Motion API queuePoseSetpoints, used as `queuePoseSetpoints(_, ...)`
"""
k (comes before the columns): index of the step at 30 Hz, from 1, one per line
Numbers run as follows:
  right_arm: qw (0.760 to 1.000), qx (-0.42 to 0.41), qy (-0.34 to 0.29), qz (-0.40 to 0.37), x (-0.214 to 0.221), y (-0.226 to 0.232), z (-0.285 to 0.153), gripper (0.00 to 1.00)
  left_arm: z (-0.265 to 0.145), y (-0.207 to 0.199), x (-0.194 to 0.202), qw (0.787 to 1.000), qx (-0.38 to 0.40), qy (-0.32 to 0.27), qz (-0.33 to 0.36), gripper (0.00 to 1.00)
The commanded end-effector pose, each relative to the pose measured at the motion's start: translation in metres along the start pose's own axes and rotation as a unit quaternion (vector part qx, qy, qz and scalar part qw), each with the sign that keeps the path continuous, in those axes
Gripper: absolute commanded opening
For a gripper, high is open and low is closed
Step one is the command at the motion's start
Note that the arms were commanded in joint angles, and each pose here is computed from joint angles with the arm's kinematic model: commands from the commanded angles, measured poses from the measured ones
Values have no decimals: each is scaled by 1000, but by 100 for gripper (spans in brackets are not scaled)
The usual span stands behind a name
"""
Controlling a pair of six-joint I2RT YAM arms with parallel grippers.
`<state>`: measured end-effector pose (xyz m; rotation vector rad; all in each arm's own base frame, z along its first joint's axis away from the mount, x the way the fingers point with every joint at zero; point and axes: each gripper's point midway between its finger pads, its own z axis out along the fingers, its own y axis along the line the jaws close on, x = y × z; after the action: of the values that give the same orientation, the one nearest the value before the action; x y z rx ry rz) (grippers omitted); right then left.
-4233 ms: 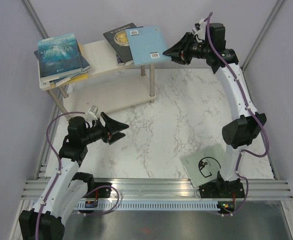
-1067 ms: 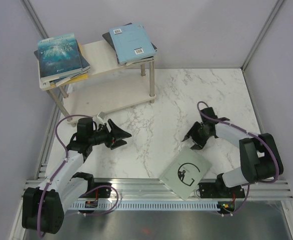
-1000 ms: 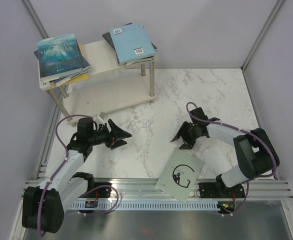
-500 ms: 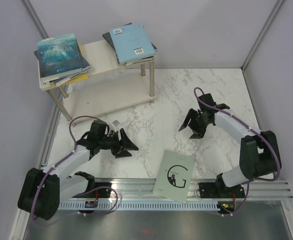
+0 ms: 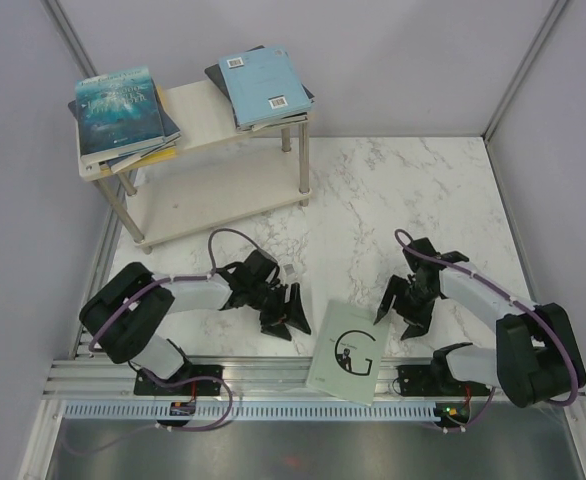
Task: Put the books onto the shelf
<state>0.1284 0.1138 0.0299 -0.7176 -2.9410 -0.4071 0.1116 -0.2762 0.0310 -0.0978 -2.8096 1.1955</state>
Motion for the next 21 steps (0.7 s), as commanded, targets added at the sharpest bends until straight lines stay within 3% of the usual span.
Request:
queuePoseSetpoints(1, 999, -38, 14, 6, 9, 7, 7, 77, 18, -14, -9, 999, 9, -9, 36, 72)
queuePoseSetpoints(11, 978, -183, 83, 52, 40, 30, 38, 75, 71, -51, 17, 995, 68, 43, 63, 72)
queuePoseSetpoints(17, 969, -218, 95, 61, 46, 35, 40, 73, 67, -67, 19, 989, 144, 20, 36, 70)
queuePoseSetpoints(20, 969, -219, 98, 59, 48, 34, 40, 72, 60, -71, 15, 987, 157, 2, 32, 55)
queuePoseSetpoints(21, 969, -218, 100, 59, 49, 33, 40, 72, 58, -72, 15, 987, 159, -1, 31, 39)
